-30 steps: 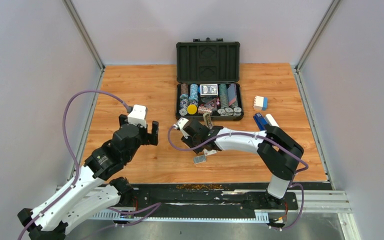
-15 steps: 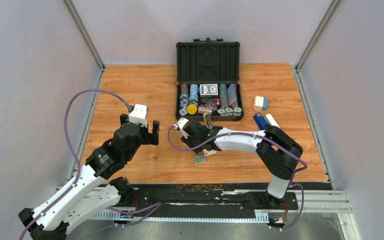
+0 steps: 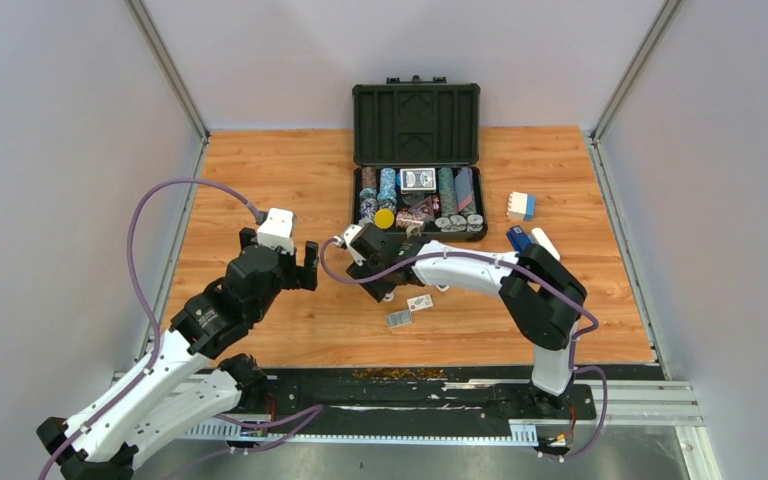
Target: Load the staples into the stapler
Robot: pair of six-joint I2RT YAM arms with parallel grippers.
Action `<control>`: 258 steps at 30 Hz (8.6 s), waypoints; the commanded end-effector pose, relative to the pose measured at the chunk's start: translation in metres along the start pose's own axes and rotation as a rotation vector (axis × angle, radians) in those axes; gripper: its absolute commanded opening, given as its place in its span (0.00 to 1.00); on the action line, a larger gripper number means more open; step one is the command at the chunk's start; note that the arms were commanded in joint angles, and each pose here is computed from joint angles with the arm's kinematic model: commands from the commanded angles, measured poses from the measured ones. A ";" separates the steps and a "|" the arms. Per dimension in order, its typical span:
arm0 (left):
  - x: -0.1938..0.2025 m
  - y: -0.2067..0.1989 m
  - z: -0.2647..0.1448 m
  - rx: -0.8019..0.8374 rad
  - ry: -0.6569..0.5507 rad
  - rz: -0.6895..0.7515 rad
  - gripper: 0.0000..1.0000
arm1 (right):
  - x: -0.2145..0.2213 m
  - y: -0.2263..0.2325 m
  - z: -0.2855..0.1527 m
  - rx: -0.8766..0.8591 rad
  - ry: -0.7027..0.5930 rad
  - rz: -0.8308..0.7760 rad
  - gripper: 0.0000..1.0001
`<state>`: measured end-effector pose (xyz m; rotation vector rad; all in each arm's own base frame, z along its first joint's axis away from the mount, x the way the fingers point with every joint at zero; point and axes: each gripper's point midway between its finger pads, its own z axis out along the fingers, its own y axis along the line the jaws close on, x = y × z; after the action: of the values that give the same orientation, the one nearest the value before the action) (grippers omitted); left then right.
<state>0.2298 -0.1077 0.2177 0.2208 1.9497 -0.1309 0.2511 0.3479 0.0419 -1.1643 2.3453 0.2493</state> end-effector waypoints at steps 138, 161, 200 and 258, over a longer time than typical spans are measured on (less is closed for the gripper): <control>0.065 -0.147 0.042 0.523 0.094 -0.890 0.00 | -0.040 0.015 -0.092 -0.414 -0.592 0.595 0.48; 0.105 -0.023 0.027 -0.086 0.051 -0.782 0.95 | -0.048 0.010 -0.017 0.030 -0.270 0.403 0.11; 0.125 -0.086 0.099 -0.233 0.388 -0.640 0.80 | 0.061 -0.107 -0.176 0.607 -0.440 0.437 0.92; 0.039 0.024 0.293 0.314 0.092 -0.925 0.27 | 0.088 -0.091 -0.158 0.477 -0.385 0.409 0.93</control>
<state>0.4819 -0.1390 0.0628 -0.5444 2.0157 -1.0244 0.2200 0.1674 0.1321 -0.3668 2.1092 0.0193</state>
